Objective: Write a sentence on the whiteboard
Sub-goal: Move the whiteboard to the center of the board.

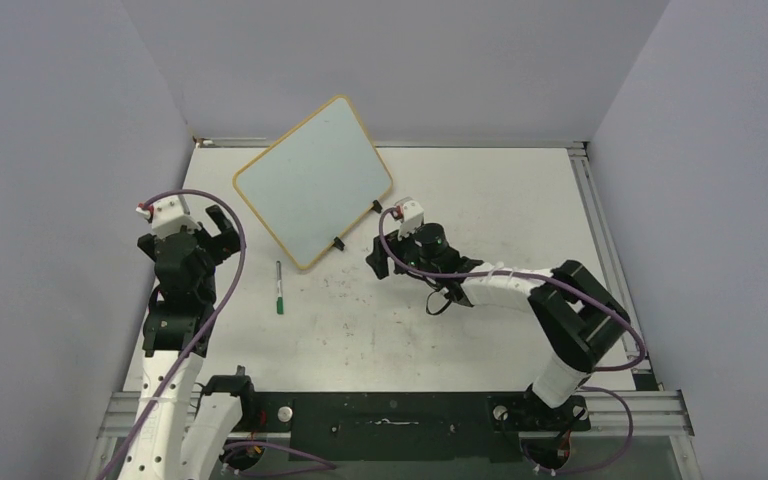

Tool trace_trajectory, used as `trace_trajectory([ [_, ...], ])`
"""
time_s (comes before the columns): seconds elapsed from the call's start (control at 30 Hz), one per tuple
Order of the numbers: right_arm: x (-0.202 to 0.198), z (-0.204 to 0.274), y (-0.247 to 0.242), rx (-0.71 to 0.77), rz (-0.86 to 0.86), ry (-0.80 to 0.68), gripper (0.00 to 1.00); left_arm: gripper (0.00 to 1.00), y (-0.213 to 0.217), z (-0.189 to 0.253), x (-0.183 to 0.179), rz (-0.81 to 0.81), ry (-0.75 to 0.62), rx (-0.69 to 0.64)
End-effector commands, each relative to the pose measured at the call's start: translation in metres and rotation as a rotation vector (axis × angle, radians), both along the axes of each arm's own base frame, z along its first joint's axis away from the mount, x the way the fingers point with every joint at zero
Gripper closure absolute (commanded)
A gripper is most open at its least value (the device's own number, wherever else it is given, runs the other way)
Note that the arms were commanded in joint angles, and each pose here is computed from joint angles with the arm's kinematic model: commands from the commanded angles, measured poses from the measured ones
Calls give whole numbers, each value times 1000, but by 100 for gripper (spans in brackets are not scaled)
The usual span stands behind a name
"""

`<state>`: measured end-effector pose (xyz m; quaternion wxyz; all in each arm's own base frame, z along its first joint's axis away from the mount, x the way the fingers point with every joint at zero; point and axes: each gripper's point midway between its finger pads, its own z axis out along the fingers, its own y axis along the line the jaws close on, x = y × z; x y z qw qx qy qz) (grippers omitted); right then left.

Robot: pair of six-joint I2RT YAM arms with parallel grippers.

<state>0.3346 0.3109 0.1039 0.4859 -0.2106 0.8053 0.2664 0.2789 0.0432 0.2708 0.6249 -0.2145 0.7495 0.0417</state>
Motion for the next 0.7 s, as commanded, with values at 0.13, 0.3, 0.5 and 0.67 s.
trace_trajectory([
  [0.13,33,0,70,69,159,-83,33,4,-15,20,8,-106,-82,1],
  [0.3,42,-23,91,8,188,-80,40,4,-16,20,9,-111,-83,0],
  [0.5,47,-43,113,-67,206,-105,51,4,-15,20,9,-110,-84,-3],
  [0.67,53,-55,121,-97,190,-119,52,4,-15,20,9,-109,-83,-4],
])
